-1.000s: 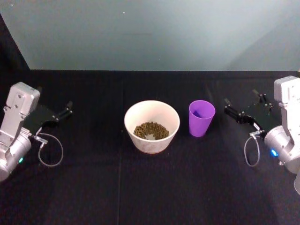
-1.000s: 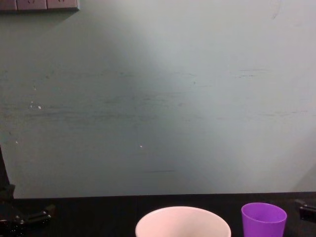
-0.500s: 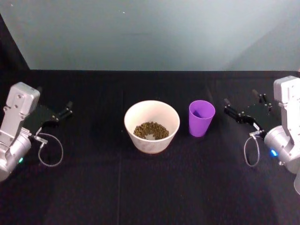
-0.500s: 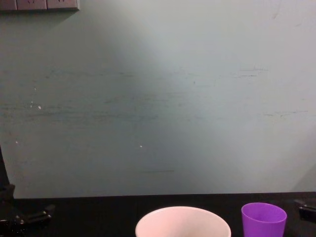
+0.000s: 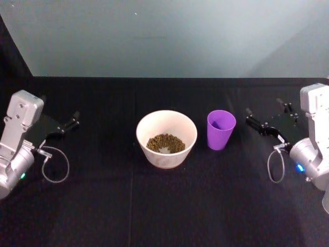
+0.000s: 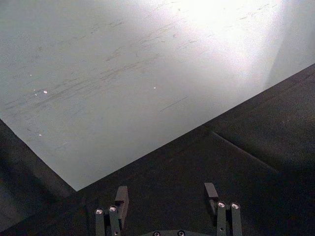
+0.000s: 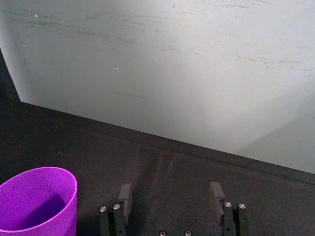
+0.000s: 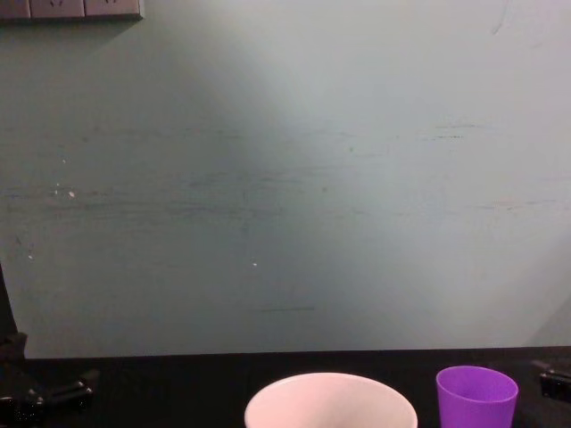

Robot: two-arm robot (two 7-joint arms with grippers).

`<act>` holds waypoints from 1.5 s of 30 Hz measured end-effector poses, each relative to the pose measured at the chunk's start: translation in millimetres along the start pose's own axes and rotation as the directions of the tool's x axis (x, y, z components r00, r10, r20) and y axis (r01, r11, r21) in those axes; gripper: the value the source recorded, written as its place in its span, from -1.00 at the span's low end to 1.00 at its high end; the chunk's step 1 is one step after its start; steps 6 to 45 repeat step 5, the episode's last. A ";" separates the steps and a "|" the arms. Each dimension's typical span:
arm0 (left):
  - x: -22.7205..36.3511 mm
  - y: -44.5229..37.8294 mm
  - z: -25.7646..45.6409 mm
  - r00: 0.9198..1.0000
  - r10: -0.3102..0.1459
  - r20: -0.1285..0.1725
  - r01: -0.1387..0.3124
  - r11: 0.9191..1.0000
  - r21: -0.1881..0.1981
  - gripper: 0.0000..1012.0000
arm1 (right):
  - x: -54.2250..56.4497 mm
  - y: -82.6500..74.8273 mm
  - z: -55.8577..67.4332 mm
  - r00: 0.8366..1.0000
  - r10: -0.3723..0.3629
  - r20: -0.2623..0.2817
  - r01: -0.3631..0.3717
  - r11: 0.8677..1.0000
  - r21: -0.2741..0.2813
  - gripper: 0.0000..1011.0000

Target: Pick up the cup and pour the mung beans from the cup into the bowl.

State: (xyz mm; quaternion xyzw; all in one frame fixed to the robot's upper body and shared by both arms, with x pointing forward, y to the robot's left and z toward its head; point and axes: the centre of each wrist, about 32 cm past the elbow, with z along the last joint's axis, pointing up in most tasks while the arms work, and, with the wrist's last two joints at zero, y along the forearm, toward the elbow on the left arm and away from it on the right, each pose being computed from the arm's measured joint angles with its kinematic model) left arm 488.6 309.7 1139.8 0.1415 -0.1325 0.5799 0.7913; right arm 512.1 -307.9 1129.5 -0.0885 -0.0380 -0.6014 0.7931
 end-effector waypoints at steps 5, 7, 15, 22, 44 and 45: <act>0.0 0.0 0.0 1.000 0.000 0.000 0.000 1.000 0.000 0.98 | 0.0 0.0 0.0 1.000 0.000 0.000 0.000 1.000 0.000 0.98; 0.0 0.0 0.0 1.000 0.000 0.000 0.000 1.000 0.000 0.98 | 0.0 0.0 0.0 1.000 0.000 0.000 0.000 1.000 0.000 0.98; 0.0 0.0 0.0 1.000 0.000 0.000 0.000 1.000 0.000 0.98 | 0.0 0.0 0.0 1.000 0.000 0.000 0.000 1.000 0.000 0.98; 0.0 0.0 0.0 1.000 0.000 0.000 0.000 1.000 0.000 0.98 | 0.0 0.0 0.0 1.000 0.000 0.000 0.000 1.000 0.000 0.98; 0.0 0.0 0.0 1.000 0.000 0.000 0.000 1.000 0.000 0.98 | 0.0 0.0 0.0 1.000 0.000 0.000 0.000 1.000 0.000 0.98; 0.0 0.0 0.0 1.000 0.000 0.000 0.000 1.000 0.000 0.98 | 0.0 0.0 0.0 1.000 0.000 0.000 0.000 1.000 0.000 0.98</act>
